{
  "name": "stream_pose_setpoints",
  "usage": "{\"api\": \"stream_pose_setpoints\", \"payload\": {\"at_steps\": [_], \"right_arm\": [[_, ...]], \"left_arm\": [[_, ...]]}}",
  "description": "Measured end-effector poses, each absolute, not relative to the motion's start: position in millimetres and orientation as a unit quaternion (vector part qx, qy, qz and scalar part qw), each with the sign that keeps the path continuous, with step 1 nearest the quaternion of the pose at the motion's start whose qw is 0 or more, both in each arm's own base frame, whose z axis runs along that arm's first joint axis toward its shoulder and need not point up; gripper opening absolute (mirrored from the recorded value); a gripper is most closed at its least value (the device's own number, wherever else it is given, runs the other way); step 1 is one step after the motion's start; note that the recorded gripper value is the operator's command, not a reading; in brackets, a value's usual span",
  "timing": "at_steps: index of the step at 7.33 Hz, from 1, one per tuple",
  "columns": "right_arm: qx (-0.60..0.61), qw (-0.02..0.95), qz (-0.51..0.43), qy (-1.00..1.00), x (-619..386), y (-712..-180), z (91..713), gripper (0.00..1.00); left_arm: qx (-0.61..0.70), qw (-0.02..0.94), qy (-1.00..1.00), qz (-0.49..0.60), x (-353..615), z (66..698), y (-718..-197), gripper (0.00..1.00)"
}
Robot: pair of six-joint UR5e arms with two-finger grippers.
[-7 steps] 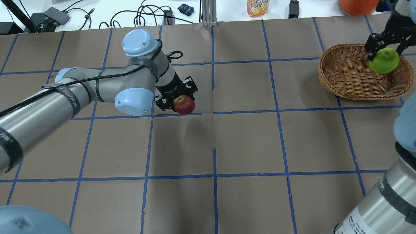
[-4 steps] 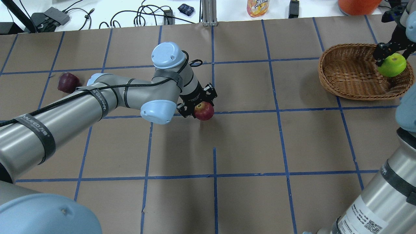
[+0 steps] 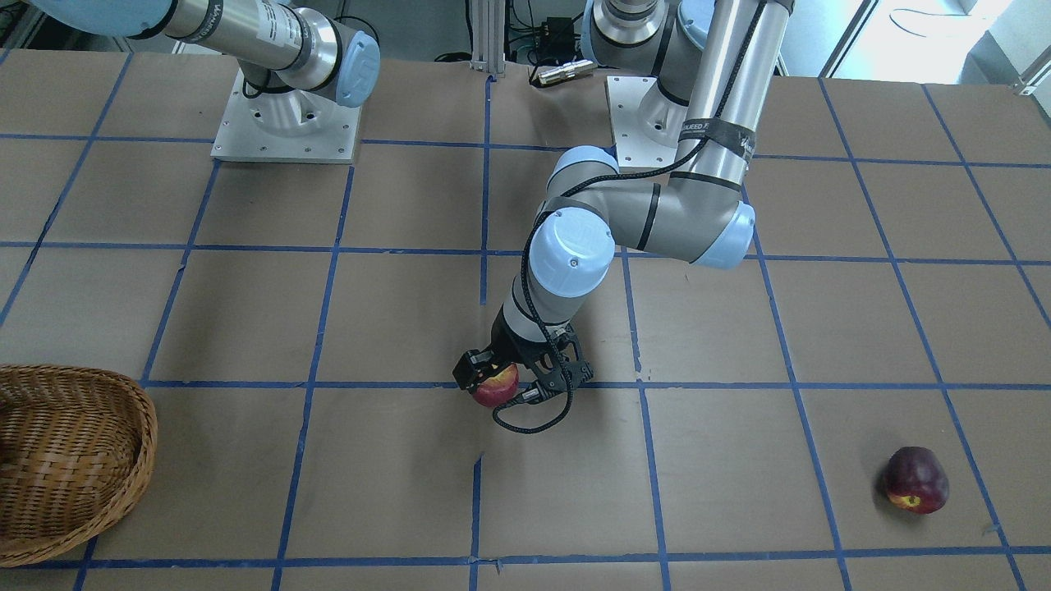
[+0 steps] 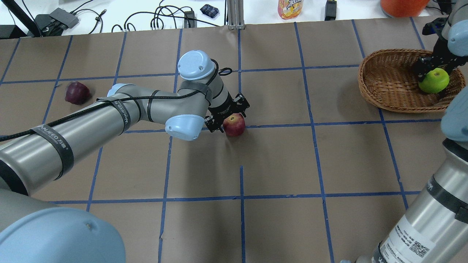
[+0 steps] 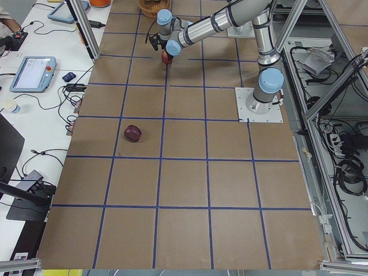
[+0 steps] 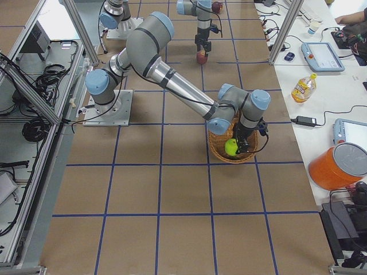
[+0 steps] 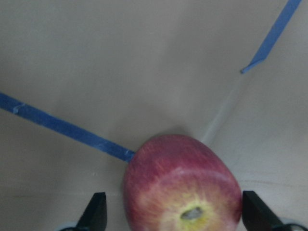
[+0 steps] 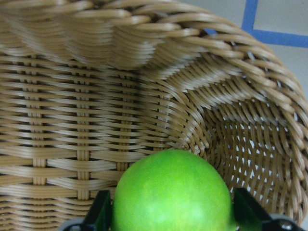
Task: Put all apples into basket
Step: 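Drop green apple in basket with right gripper while left sets red-yellow apple centrally, then move left gripper to dark red apple while right grasps red-yellow apple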
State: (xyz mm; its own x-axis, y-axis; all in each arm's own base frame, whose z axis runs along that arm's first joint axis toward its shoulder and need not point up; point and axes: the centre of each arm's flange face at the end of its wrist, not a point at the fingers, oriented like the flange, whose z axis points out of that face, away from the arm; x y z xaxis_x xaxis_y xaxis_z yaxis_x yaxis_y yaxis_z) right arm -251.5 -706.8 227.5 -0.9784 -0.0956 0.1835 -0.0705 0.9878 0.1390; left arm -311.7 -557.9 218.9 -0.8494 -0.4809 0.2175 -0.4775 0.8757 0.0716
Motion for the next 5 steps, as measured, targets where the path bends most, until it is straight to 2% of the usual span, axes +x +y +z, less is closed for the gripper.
{"api": "stream_pose_setpoints", "payload": {"at_steps": [3,5], "right_arm": [[0.065,0.082,-0.076,-0.992,-208.1,-695.7,298.6,1.0],[0.088,0.055,-0.077,-0.992,-100.3,-685.6,355.6,1.0]], "left_arm": [[0.199,0.103,-0.975,-0.001,-223.9,275.5,-577.0,1.0],[0.115,0.064,-0.991,-0.005,-111.7,305.3,-582.9,1.0]]}}
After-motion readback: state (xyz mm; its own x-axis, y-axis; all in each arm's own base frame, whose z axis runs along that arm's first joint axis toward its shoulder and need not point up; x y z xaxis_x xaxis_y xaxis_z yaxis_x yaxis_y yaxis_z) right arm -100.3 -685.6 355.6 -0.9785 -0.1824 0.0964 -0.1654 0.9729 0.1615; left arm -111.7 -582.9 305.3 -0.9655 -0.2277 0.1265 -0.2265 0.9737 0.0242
